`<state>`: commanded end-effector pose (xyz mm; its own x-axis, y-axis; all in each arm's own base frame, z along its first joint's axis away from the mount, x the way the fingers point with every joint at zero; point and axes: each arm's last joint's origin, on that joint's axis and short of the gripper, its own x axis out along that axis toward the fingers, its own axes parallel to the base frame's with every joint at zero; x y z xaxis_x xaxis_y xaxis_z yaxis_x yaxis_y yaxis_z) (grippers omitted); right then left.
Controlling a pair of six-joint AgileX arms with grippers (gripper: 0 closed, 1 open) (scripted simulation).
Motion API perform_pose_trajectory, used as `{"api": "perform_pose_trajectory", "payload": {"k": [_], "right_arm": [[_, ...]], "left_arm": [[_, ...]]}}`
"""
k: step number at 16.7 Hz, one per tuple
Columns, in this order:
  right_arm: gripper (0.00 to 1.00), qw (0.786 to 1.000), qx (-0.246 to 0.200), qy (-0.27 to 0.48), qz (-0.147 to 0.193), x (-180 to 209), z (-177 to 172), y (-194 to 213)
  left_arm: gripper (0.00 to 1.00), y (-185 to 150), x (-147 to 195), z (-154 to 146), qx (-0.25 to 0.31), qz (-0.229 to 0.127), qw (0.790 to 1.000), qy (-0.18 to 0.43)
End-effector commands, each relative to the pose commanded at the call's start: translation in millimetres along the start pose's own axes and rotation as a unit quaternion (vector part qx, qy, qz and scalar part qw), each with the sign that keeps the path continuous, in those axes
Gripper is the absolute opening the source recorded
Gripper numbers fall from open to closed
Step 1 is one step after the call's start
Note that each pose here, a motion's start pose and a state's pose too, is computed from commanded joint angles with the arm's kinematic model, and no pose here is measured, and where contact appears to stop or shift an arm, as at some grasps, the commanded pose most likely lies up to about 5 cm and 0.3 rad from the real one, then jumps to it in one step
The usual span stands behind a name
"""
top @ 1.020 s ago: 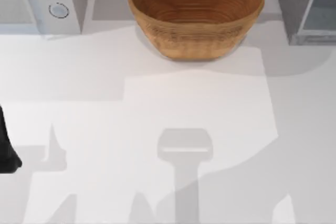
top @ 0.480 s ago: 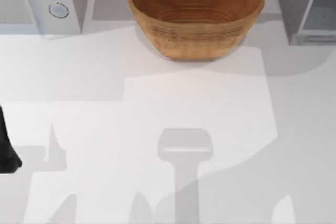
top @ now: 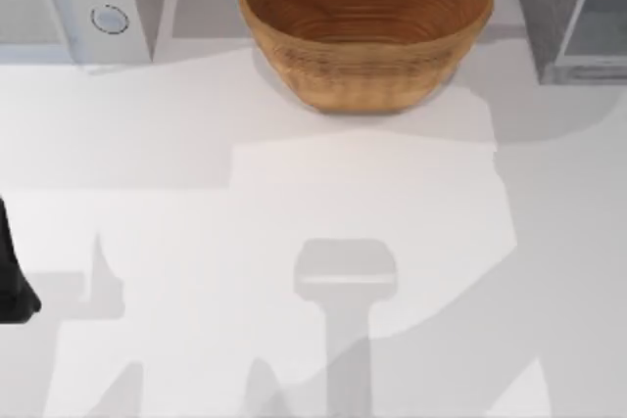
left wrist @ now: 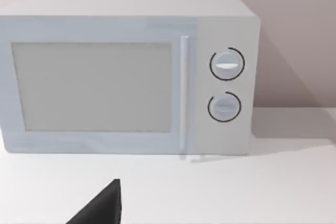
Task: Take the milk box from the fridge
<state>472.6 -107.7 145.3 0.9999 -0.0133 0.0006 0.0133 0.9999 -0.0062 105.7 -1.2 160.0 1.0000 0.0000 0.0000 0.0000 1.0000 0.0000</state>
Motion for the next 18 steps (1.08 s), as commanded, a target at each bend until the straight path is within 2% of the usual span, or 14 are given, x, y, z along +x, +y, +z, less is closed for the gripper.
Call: {"api": "perform_pose_trajectory", "payload": {"k": [4,10,18], "right_arm": [[0.00,1.000,0.000,0.000,0.000,-0.5,23.1,-0.2],[0.00,1.000,-0.001,-0.001,-0.001,-8.8,23.3,-1.7],[0.00,1.000,0.003,0.010,0.000,-90.5,16.8,-0.8]], "left_arm": [[1.00,0.0,0.0,0.0,0.000,0.000,1.000,0.000],[1.00,0.0,0.0,0.0,0.000,0.000,1.000,0.000],[1.00,0.0,0.0,0.0,0.000,0.000,1.000,0.000]]}}
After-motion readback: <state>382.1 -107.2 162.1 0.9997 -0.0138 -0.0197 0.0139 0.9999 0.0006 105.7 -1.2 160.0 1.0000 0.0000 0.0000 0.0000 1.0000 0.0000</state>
